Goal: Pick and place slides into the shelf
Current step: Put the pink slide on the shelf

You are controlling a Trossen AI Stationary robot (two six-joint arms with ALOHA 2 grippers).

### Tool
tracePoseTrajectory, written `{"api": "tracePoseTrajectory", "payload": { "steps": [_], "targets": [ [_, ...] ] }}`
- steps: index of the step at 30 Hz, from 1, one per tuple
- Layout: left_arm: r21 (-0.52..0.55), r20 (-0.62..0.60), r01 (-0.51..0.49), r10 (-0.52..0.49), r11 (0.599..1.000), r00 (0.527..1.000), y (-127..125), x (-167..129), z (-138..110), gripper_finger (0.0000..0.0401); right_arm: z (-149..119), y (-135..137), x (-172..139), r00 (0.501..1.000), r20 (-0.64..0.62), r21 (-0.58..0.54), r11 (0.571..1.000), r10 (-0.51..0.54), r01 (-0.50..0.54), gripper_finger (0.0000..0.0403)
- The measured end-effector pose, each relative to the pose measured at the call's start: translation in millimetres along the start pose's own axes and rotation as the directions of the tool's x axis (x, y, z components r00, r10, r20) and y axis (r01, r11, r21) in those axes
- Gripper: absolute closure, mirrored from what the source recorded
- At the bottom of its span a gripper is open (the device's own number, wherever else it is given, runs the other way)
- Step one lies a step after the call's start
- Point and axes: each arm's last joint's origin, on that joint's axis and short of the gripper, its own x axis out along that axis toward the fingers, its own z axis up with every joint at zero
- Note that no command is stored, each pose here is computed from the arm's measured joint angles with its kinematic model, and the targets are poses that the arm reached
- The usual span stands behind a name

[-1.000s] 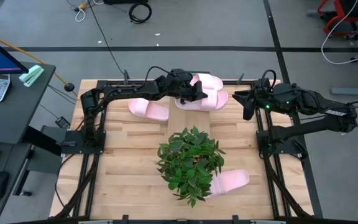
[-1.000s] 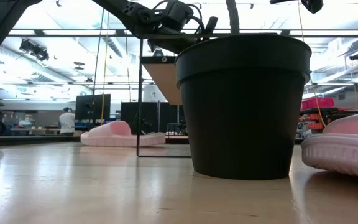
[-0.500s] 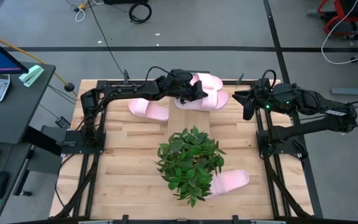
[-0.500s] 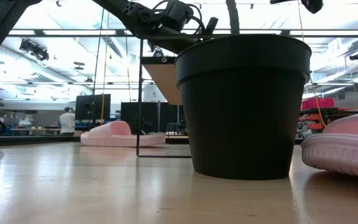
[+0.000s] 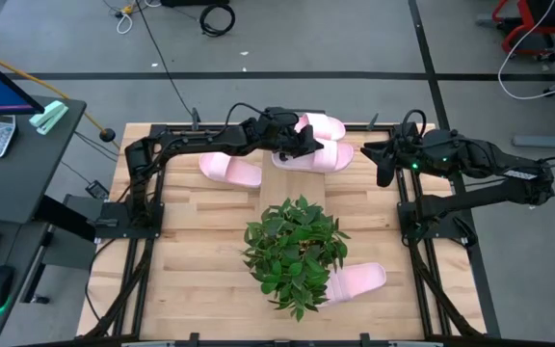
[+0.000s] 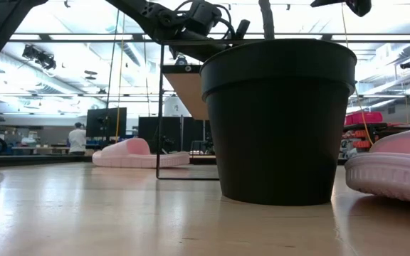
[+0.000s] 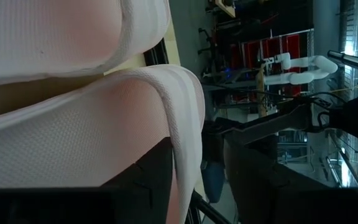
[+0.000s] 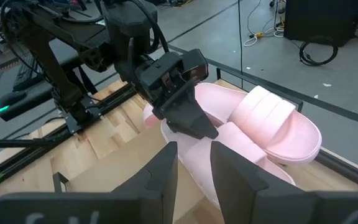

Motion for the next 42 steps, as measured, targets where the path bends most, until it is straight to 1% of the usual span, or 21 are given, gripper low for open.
{"api": "tracePoseTrajectory", "payload": {
  "steps": [3, 10, 15, 20, 28, 42],
  "targets": [
    [0.022, -0.003, 0.000, 0.000, 1.000, 1.000, -0.1, 0.4, -1.2, 0.0257, -0.3, -0.2, 0.0, 1.000, -0.002, 0.004, 1.000, -0.002, 0.002, 0.0300],
    [0.027, -0.006, -0.002, 0.002, 1.000, 1.000, -0.3, 0.6, -2.4, 0.0284, -0.3, -0.2, 0.0, 1.000, -0.002, 0.005, 1.000, -0.002, 0.002, 0.0300],
    [0.067, -0.010, -0.006, 0.006, 0.998, 1.000, -0.1, 0.8, -3.3, 0.0304, -0.3, -0.2, 0.0, 1.000, -0.003, 0.005, 1.000, -0.002, 0.002, 0.0300],
    [0.078, -0.019, -0.030, 0.031, 0.996, 0.999, 0.6, 1.7, -7.9, 0.0331, -0.3, -0.2, 0.0, 1.000, -0.003, 0.005, 1.000, -0.002, 0.002, 0.0300],
    [0.091, 0.021, -0.066, 0.064, 0.994, 0.998, 0.1, 3.2, -14.3, 0.0388, -0.3, -0.1, 0.1, 1.000, -0.003, 0.005, 1.000, -0.002, 0.002, 0.0300],
    [0.071, 0.041, -0.072, 0.069, 0.995, 0.997, -0.3, 1.6, -12.8, 0.0391, -0.3, -0.2, 0.0, 1.000, -0.003, 0.005, 1.000, -0.002, 0.002, 0.0300]
  ]
}}
